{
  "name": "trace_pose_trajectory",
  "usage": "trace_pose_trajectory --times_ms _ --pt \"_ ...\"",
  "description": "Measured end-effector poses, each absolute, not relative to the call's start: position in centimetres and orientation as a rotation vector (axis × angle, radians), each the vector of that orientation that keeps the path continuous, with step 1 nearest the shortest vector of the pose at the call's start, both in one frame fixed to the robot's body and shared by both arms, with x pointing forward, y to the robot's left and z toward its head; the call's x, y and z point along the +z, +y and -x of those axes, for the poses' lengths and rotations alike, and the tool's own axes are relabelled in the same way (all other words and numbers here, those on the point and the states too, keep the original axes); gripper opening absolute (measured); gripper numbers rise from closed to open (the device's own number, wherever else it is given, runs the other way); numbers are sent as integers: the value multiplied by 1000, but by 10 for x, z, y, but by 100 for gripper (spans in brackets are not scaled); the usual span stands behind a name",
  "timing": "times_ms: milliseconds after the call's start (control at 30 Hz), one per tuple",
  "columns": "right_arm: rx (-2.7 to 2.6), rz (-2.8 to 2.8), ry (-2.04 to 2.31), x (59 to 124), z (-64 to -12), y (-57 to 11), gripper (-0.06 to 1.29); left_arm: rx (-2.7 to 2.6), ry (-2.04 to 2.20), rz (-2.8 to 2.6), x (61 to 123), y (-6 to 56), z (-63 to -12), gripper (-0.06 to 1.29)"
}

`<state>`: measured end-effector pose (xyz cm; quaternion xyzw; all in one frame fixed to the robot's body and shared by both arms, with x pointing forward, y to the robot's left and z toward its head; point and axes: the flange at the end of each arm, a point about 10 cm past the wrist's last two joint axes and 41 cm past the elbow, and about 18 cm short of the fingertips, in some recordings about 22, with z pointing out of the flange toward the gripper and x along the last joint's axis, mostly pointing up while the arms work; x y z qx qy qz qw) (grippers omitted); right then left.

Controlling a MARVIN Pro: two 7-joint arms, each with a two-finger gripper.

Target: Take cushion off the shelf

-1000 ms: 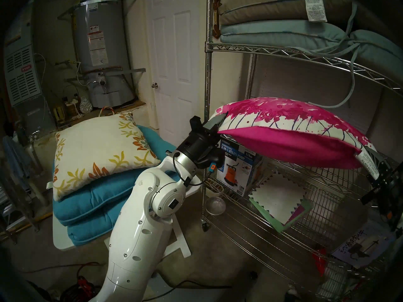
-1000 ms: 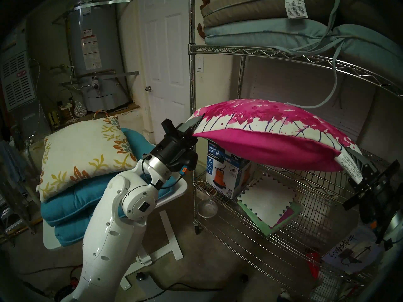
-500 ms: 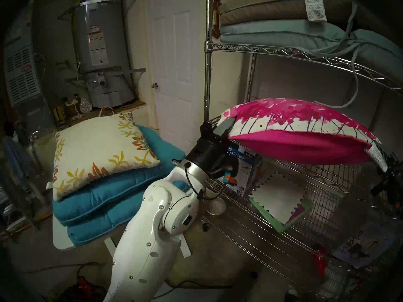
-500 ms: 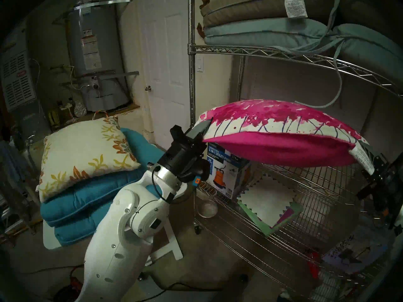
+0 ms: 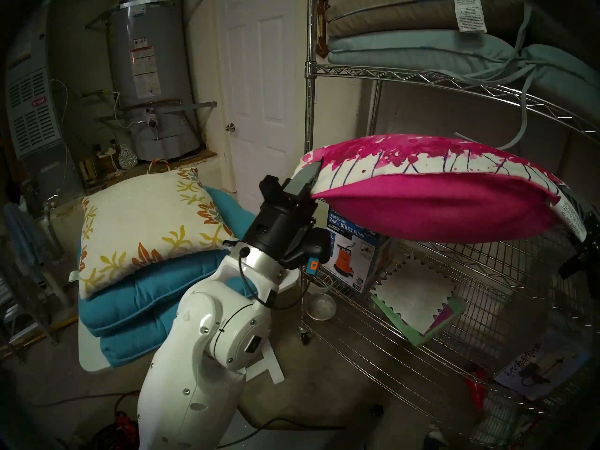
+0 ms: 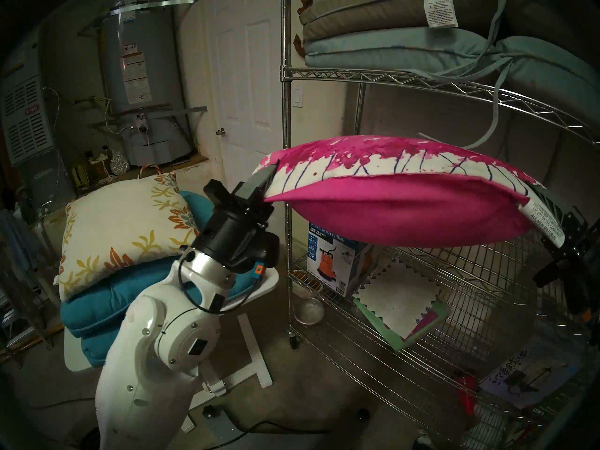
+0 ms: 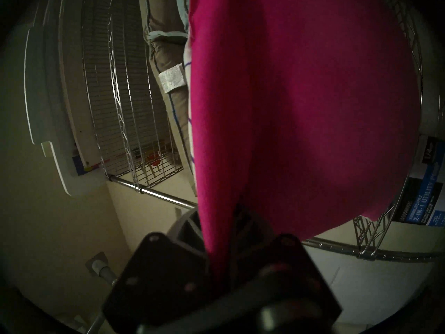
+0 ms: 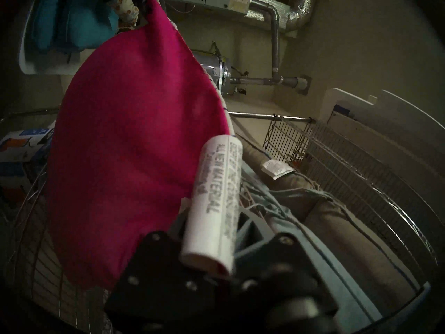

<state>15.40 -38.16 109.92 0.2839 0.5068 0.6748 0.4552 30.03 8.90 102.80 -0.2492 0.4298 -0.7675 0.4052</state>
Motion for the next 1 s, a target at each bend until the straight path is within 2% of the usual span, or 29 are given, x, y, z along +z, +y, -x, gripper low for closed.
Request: trace_pose_trajectory --times_ms 433,1000 --pt "1714 -662 1275 1103 -152 -377 5 -1918 1088 595 1038 120 -278 7" --pt "1764 -486 1352 1134 -180 -354 5 -1867 1034 577 1050 161 -280 7"
